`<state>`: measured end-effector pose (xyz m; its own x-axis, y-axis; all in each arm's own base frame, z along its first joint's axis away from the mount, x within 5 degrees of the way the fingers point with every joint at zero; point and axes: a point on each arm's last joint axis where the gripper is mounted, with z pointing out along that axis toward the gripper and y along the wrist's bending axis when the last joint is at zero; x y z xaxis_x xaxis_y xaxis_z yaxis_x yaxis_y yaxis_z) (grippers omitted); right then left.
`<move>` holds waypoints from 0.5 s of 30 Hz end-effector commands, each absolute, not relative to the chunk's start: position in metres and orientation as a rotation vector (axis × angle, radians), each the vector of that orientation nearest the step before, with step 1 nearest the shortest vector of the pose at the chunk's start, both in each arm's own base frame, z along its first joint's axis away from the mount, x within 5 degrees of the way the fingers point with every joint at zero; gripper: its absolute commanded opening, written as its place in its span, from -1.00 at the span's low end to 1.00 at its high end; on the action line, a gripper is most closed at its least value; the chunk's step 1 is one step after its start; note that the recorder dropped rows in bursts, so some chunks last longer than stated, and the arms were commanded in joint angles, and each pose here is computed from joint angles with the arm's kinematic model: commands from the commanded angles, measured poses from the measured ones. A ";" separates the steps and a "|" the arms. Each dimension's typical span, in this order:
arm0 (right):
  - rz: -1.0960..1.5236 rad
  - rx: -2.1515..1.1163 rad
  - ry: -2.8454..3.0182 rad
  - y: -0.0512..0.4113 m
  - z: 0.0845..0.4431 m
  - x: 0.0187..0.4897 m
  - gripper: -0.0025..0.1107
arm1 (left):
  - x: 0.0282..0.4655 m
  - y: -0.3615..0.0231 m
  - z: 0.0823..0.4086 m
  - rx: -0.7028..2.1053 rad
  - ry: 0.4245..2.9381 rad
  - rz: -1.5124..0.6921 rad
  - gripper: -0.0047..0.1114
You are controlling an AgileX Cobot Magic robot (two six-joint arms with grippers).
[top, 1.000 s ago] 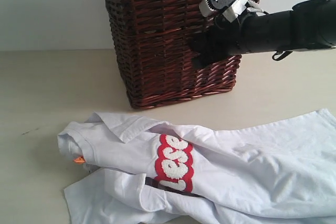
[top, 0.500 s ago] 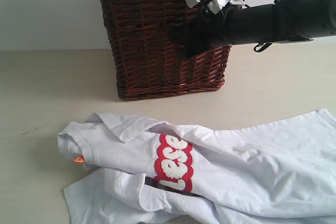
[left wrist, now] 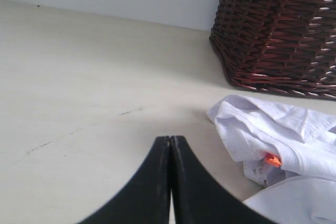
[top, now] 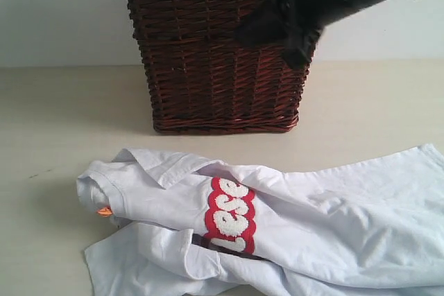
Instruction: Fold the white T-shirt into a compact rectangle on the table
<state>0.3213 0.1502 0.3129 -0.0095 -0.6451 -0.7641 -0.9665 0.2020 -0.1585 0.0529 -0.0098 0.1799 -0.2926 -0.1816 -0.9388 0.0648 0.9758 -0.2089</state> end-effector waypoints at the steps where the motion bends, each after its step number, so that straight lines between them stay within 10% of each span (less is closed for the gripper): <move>1: 0.212 -1.930 1.864 0.109 0.318 0.280 -0.86 | 0.053 -0.010 0.181 -0.087 1.841 -0.254 -0.92; 9: 0.180 -2.082 2.156 0.052 0.262 0.246 -0.86 | 0.053 -0.010 0.181 -0.087 1.841 -0.254 -0.92; 15: 0.058 -1.555 2.388 0.014 0.194 0.275 -0.86 | 0.053 -0.010 0.181 -0.087 1.841 -0.254 -0.92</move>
<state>0.2596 0.0275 0.2154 -0.2463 -0.9447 -0.2165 -0.9666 0.2558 -0.0169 0.0529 -0.0098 0.1799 -0.2926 -0.1816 -0.9388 0.0648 0.9758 -0.2089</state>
